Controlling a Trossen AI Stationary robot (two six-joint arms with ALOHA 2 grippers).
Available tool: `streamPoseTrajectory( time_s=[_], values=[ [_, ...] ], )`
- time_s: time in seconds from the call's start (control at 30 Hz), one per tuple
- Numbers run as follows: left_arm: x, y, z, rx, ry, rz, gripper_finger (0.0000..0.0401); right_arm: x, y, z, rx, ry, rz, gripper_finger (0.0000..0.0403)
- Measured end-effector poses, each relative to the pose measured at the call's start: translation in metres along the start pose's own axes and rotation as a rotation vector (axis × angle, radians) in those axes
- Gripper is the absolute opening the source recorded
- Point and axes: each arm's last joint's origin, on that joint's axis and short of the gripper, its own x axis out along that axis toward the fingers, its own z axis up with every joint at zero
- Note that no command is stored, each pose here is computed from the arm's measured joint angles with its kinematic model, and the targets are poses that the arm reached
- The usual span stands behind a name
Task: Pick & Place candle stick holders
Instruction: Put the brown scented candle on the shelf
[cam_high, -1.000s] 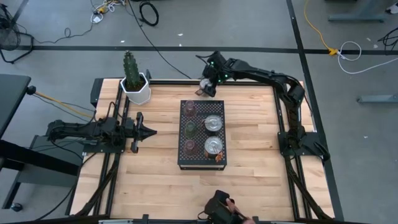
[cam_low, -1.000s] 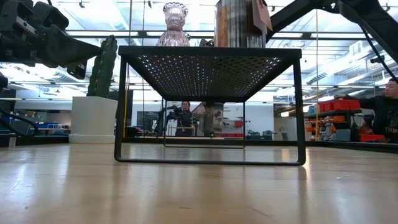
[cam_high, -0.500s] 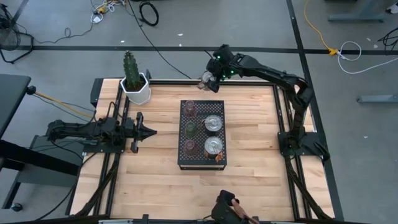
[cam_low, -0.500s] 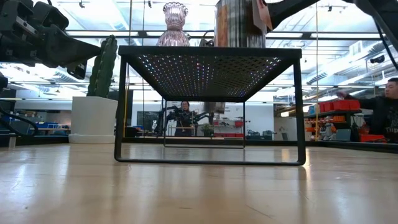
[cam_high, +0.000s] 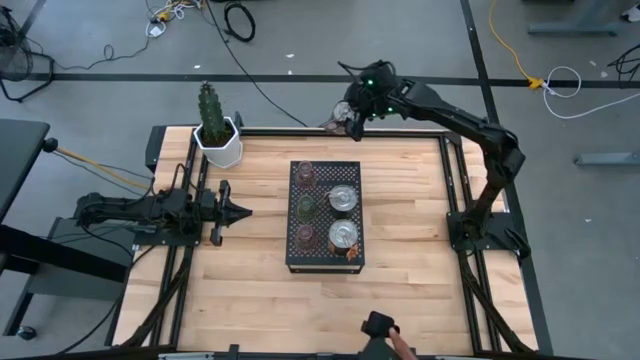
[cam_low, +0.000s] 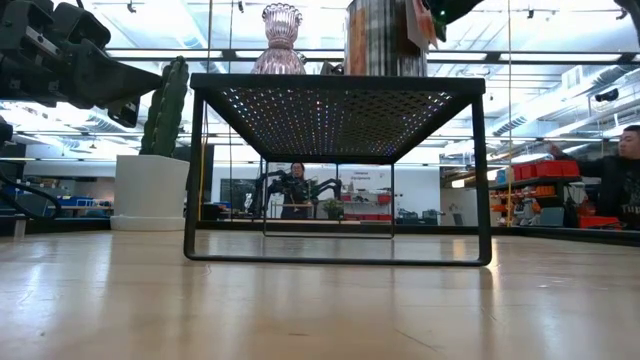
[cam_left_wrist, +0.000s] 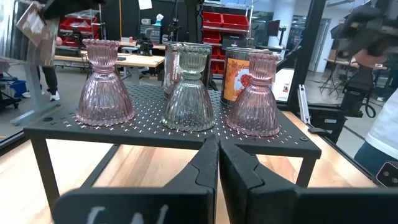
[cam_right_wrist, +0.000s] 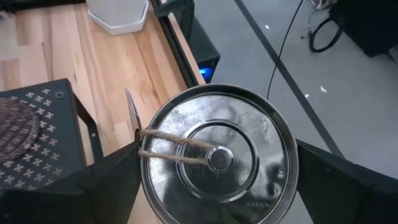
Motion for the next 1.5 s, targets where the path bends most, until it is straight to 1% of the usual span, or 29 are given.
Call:
streamPoseTrajectory(
  time_s=[0.23,0.47,0.77,1.0,1.27,1.5],
  values=[
    [0.0,0.0,0.0,0.0,0.0,0.0,0.0018,-0.019,0.002,0.001,0.001,-0.008,-0.002,0.0368],
    [0.0,0.0,0.0,0.0,0.0,0.0,0.0018,-0.03,0.002,0.003,0.0,-0.022,-0.006,0.0368],
    [0.0,0.0,0.0,0.0,0.0,0.0,0.0018,-0.032,0.004,0.002,-0.001,-0.017,-0.003,0.0368],
    [0.0,0.0,0.0,0.0,0.001,0.0,0.0018,-0.031,0.018,0.006,-0.055,-0.026,0.026,0.0368],
    [0.0,0.0,0.0,0.0,0.0,0.0,0.0018,-0.032,0.033,0.01,-0.083,-0.039,0.056,0.0368],
    [0.0,0.0,0.0,0.0,0.0,0.0,0.0018,-0.032,0.044,0.01,-0.092,-0.015,0.087,0.0368]
  ],
)
